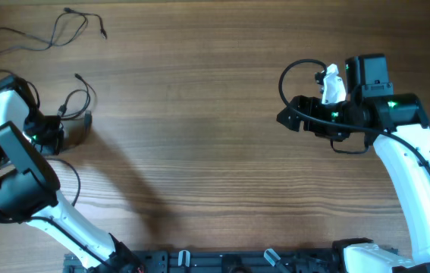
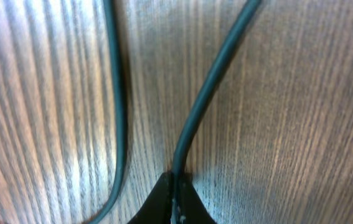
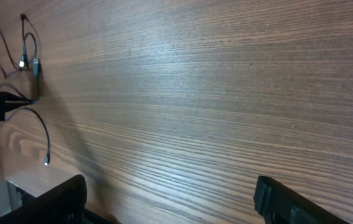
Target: Untangle cables
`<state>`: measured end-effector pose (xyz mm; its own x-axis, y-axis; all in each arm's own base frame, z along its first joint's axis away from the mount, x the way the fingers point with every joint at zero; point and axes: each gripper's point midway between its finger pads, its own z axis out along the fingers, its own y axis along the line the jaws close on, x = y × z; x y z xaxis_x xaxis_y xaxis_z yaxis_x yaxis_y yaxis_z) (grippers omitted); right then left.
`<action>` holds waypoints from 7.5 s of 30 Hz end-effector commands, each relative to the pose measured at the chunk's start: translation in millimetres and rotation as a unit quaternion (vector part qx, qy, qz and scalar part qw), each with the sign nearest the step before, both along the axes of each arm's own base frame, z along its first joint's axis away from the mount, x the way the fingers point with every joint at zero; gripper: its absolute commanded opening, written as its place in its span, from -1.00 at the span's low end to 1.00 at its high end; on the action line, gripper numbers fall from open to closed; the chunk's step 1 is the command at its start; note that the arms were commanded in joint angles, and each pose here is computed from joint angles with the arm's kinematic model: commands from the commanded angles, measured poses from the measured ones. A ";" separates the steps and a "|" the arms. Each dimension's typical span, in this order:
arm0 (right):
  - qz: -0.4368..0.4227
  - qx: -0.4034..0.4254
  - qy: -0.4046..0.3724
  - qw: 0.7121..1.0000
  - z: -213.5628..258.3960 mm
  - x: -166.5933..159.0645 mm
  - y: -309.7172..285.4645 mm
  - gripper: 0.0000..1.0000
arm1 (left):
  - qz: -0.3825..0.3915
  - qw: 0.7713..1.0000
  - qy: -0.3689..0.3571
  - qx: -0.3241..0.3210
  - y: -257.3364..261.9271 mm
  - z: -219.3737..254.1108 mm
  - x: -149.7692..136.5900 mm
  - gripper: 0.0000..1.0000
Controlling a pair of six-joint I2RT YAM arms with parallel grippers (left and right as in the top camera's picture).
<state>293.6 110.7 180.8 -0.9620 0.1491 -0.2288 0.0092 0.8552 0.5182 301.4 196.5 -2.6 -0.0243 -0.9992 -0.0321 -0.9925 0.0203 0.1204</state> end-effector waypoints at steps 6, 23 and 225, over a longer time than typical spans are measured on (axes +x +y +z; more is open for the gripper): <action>0.008 -0.010 -0.003 1.000 -1.9 0.8 -1.1 0.76 | -0.078 0.992 -0.038 -0.095 -3.9 3.6 7.6 -0.92; 0.008 -0.009 -0.004 1.000 -1.8 0.8 -1.0 0.76 | 0.013 0.997 0.010 -0.070 32.0 4.8 -34.7 -0.33; -0.184 -0.071 -0.304 0.932 125.1 -164.6 -82.2 0.99 | -0.580 0.653 -0.481 0.078 -254.1 336.6 -153.7 1.00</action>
<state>127.3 35.5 306.9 -0.5596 0.3320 -0.7593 0.0080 0.9183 0.3957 146.9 -58.7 334.8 -0.6577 -0.3300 -0.6772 0.0518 0.8770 -0.4777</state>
